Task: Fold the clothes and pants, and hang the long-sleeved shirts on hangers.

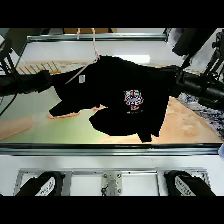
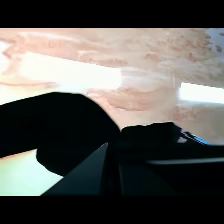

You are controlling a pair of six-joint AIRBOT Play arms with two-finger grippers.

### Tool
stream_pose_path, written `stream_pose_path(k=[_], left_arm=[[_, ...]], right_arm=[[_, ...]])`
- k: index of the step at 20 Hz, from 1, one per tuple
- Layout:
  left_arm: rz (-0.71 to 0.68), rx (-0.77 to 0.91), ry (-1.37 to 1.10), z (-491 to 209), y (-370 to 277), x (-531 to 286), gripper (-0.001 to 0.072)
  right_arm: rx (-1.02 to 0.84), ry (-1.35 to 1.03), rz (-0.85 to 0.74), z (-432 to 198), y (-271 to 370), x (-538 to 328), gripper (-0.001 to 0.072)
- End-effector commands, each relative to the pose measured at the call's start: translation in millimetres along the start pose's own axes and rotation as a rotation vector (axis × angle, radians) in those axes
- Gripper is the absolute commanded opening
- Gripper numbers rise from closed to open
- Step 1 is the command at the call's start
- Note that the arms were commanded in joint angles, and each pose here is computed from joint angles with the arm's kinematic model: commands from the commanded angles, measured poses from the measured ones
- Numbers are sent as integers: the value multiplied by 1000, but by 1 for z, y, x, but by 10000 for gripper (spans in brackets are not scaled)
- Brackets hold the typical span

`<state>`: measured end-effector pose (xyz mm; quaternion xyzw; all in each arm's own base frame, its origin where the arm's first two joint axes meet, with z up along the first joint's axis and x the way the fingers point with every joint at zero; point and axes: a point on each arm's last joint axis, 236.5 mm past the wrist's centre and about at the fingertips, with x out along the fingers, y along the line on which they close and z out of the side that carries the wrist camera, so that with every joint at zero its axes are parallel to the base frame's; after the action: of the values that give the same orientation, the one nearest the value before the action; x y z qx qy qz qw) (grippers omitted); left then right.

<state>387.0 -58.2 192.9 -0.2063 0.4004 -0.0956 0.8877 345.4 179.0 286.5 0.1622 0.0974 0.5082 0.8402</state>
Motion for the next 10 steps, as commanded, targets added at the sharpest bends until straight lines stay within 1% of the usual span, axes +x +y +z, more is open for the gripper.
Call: stream_pose_path(k=[1, 3, 6, 10], left_arm=[[-77, 103, -20, 11, -46, -29, 19], [-117, 155, -27, 12, -71, -40, 19], [-170, 216, -22, 6, -101, -50, 19], [-229, 276, -3, -7, -131, -56, 18]], right_arm=[[-21, 59, -24, -14, -7, 0, 23], [-47, 86, 5, -22, -1, 0, 23], [-98, 65, 57, -26, 7, 0, 23], [-24, -91, 134, -33, 11, -3, 23]])
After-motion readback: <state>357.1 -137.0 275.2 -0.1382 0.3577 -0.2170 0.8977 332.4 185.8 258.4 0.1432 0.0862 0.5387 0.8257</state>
